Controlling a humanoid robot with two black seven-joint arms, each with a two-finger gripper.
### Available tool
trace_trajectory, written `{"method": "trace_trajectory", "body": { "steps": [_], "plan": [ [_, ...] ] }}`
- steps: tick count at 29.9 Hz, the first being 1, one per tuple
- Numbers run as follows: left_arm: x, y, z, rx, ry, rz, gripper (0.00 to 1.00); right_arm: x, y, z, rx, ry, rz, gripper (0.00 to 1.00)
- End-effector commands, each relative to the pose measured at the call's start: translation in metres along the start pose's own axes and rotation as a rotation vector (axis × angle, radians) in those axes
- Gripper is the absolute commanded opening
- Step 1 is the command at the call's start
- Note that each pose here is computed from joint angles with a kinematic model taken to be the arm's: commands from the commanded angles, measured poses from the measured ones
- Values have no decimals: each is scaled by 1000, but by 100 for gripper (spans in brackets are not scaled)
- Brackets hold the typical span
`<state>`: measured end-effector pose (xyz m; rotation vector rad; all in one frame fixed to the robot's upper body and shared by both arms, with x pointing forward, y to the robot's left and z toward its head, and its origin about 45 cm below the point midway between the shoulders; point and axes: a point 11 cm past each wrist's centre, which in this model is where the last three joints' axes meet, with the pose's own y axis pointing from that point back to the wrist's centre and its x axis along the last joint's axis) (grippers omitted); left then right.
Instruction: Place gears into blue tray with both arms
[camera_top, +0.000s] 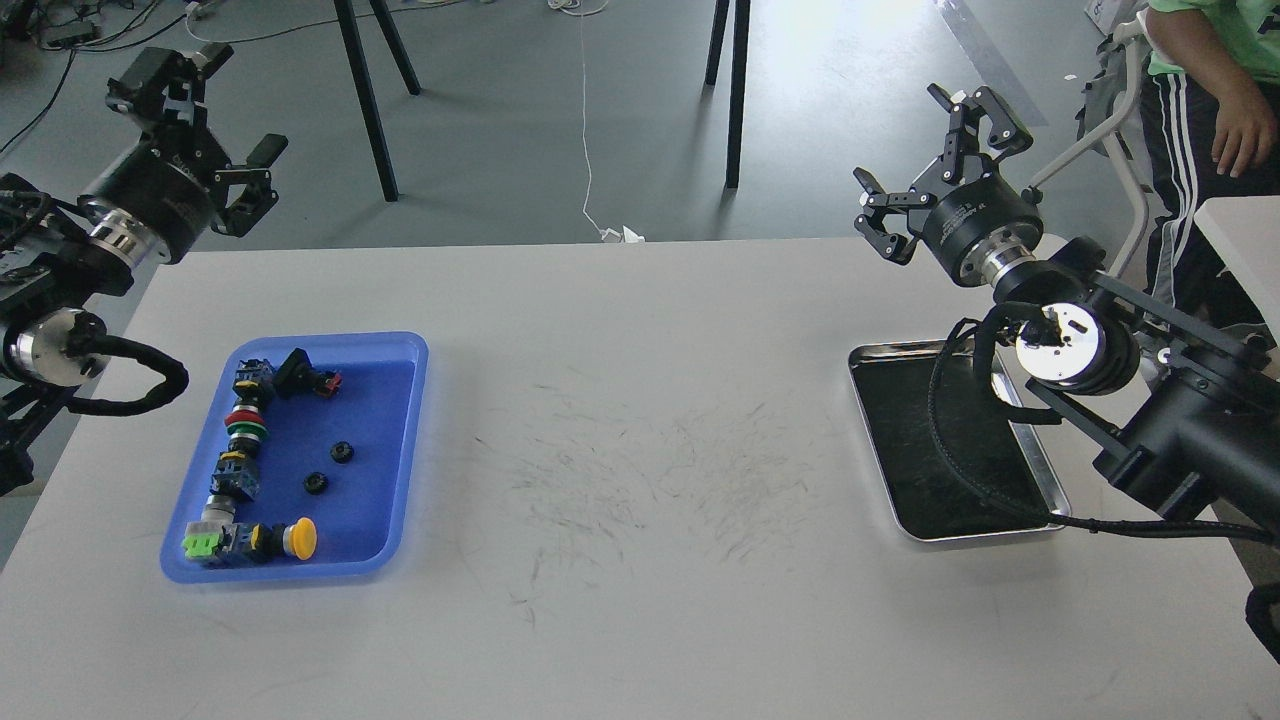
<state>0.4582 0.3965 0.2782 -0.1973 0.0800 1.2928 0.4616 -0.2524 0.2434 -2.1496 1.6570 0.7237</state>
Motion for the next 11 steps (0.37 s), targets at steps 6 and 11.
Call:
{"method": "trace_trajectory", "body": {
  "steps": [6, 11],
  "plan": [
    [-4, -6, 1, -64, 101, 30, 99, -13, -10, 19, -11, -33, -7, 99],
    [-13, -9, -10, -42, 121, 14, 99, -11, -13, 18, -5, -21, 14, 99]
  ]
}}
